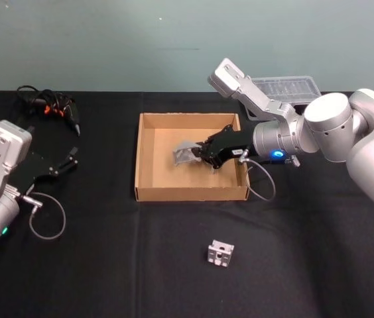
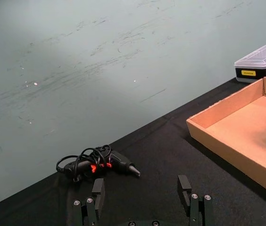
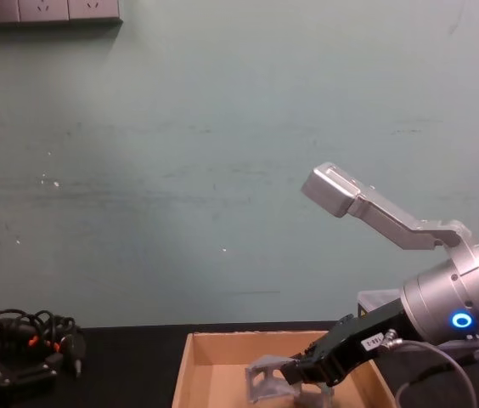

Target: Use one hand to pick up the angle iron from the table and place it into the box.

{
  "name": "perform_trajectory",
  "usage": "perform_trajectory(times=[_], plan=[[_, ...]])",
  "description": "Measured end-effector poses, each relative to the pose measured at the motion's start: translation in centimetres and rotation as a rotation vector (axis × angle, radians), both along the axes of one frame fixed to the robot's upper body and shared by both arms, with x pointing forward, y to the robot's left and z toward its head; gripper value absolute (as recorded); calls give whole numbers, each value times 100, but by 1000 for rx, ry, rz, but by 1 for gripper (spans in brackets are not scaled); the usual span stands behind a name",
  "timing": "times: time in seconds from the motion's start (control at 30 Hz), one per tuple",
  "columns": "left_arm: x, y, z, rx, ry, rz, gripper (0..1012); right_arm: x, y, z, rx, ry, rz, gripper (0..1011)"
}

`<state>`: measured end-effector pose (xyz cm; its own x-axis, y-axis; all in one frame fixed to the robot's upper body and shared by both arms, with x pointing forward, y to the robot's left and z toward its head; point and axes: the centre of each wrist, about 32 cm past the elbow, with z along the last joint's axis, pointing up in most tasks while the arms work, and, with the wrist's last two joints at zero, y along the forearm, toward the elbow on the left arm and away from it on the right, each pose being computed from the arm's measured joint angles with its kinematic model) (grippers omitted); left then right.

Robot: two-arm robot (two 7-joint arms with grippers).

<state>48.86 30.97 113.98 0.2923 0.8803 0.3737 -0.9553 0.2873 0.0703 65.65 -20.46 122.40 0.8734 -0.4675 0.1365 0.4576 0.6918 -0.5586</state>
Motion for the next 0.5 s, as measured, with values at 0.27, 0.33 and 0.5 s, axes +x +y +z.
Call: perform_trajectory(times=[0.27,0.33,0.5], plan=[[0,0,0,0,0,0,1011,-3,-2,5,1,-2,0,164],[0,0,0,0,0,0,1012,-3,-2,5,2,-2,0,216],[0,0,0,0,0,0,1011,-5,-2,6,2,-3,0,373]])
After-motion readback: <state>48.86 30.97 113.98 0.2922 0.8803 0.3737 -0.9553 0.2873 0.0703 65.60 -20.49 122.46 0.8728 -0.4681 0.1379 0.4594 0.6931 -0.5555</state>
